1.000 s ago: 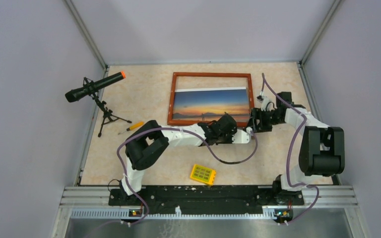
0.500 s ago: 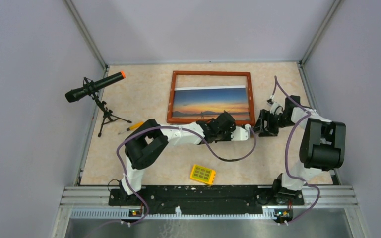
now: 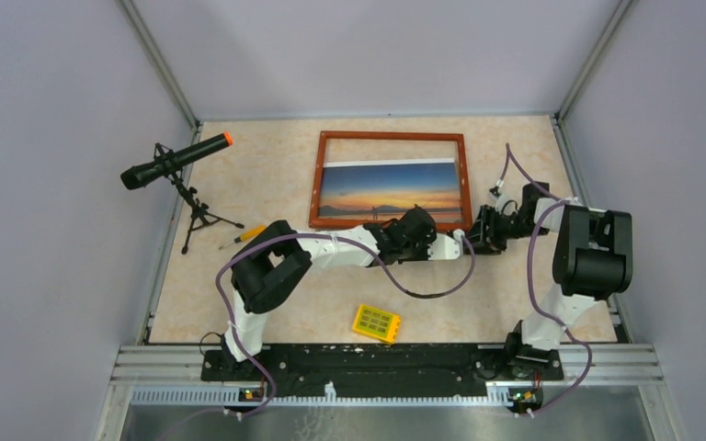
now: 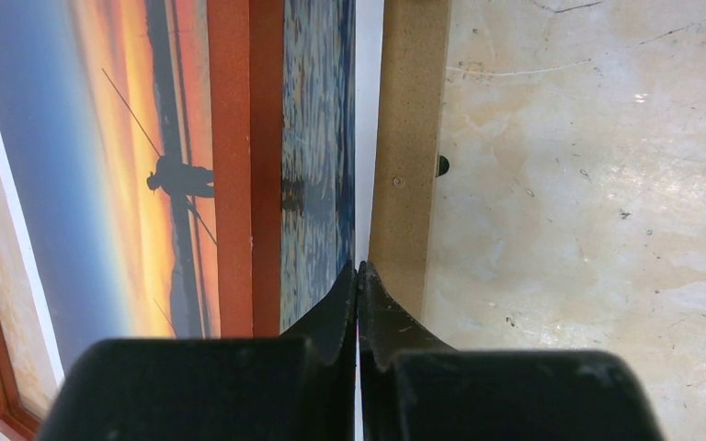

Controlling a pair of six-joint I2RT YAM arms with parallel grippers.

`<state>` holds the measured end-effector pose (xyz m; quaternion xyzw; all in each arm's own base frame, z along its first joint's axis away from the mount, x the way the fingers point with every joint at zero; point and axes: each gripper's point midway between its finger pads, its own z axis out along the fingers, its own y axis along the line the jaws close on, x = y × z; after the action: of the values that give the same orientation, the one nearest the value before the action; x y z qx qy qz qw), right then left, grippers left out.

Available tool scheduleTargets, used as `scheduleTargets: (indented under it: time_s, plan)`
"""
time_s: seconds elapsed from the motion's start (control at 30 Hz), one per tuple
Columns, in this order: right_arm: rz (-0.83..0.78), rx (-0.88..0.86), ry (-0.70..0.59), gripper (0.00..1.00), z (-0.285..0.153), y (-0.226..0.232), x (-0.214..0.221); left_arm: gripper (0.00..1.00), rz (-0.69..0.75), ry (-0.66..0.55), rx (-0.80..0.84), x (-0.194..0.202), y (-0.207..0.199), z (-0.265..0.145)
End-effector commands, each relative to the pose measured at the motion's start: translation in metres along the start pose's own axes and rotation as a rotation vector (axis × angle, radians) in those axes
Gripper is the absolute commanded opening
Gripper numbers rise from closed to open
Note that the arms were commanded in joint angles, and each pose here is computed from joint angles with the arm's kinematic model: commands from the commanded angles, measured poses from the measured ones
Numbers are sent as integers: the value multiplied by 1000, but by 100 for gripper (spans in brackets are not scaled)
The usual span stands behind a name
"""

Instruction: Take the photo out of the frame

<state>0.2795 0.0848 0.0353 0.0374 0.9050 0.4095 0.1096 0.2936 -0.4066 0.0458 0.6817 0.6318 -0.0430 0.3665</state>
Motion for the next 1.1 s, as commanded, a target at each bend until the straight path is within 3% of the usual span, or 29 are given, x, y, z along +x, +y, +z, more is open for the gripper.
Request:
scheduleTargets:
  time_s: [0.0,0.23,0.37,0.47,0.53,0.77,1.07]
  plan:
    - [-16,-55,-31,43,5,4,-10,0,-17,-62,-82,-23,31,-13]
    - [33,-49,-46,31,9,0,-16,0,-15,-62,-80,-22,32,-14]
    - [44,-30,-41,16,11,-6,-15,0,-18,-66,-68,-22,29,-15]
    - [53,-30,-42,0,11,-8,-15,0,-17,-80,-59,-24,28,-16]
    - [60,-34,-42,0,11,-9,-14,2,-14,-90,-48,-27,26,-17]
    - [70,-117,-96,0,0,3,-21,35,-4,-132,2,-36,15,-18]
    - [47,-201,-143,0,-10,21,-26,47,-6,-188,8,-51,12,-13]
